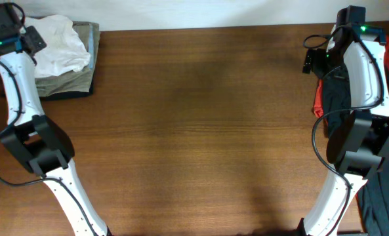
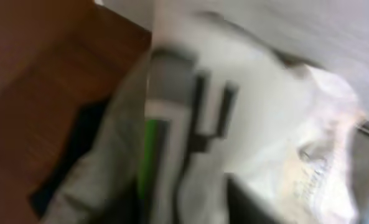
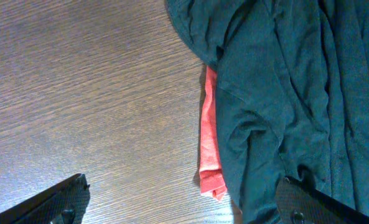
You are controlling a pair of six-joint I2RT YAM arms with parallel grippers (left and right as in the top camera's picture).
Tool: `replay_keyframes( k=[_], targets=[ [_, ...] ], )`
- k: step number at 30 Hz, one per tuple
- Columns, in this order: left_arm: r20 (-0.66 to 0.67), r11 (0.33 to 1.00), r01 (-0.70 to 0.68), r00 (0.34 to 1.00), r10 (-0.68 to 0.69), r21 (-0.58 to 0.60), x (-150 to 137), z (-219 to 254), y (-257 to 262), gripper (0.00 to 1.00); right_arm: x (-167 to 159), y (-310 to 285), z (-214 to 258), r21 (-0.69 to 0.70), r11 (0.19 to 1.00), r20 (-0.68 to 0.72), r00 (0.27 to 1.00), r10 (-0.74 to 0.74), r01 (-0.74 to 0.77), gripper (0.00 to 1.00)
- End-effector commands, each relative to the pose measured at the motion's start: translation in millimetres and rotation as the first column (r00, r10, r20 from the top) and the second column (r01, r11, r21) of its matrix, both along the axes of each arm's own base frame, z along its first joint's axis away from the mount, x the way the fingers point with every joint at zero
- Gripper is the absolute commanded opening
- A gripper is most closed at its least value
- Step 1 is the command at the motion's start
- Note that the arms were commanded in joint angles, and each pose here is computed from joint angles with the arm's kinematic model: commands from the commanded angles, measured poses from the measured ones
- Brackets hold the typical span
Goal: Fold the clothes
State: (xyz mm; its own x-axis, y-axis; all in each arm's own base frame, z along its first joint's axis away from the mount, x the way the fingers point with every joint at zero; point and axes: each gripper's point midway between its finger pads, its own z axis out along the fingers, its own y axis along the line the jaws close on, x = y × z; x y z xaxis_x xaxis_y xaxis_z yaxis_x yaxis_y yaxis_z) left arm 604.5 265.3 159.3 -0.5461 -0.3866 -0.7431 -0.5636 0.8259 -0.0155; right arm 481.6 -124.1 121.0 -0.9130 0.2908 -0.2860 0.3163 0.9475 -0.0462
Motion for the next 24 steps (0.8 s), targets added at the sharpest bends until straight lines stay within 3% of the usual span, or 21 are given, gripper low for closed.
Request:
replay_keyframes(
  k=[1,3,4,5,6,7,13,17,19,21,24],
  targets=[
    [0.013,0.990,-0.118,0.993,0.118,0.072,-21.6,14.2,48.6,0.97,2.7,-1.7,8.7,-0.019,1.000,0.019,1.000,-0.003,0.004,0.99],
    [0.011,0.989,-0.132,0.991,0.131,0.069,-29.8,20.8,55.4,0.99,2.8,-1.5,8.7,-0.019,1.000,0.020,1.000,-0.003,0.003,0.99],
    [0.031,0.993,-0.103,0.994,0.101,0.055,-25.3,29.2,46.3,0.84,2.7,-1.5,8.7,-0.020,1.000,0.019,1.000,-0.003,0.003,0.99],
    [0.048,0.999,-0.035,0.998,0.034,0.006,-16.1,27.2,31.0,0.33,2.7,-1.5,8.7,-0.019,1.000,0.019,1.000,-0.003,0.003,0.99],
    [0.043,1.000,0.001,0.999,0.000,-0.026,-12.5,20.6,21.7,0.09,2.7,-1.6,8.7,-0.019,1.000,0.019,1.000,-0.003,0.003,0.99],
    [0.032,0.999,0.021,0.999,-0.019,-0.049,-11.5,14.1,15.3,0.01,2.7,-1.6,8.7,-0.019,1.000,0.019,1.000,-0.003,0.004,0.99],
    [-0.207,0.988,-0.036,0.978,0.004,-0.148,-43.8,-70.3,13.4,0.01,2.7,-1.5,8.7,-0.020,1.000,0.019,1.000,-0.003,0.003,0.99],
    [-0.375,0.988,-0.151,0.918,0.127,-0.034,-75.7,-111.1,37.2,0.01,2.7,-1.7,8.7,-0.019,1.000,0.019,1.000,-0.003,0.004,0.99],
    [-0.403,0.982,-0.185,0.897,0.179,0.024,-86.0,-104.6,45.4,0.01,2.7,-1.5,8.7,-0.019,1.000,0.019,1.000,-0.003,0.003,0.99],
    [-0.376,0.974,-0.224,0.902,0.211,0.010,-87.1,-89.0,42.5,0.01,2.7,-1.7,8.7,-0.019,1.000,0.019,1.000,-0.003,0.004,0.99],
    [-0.213,0.975,-0.222,0.953,0.218,0.004,-70.8,-7.7,24.3,0.00,2.7,-1.5,8.7,-0.019,1.000,0.019,1.000,-0.003,0.003,0.99]
  ],
)
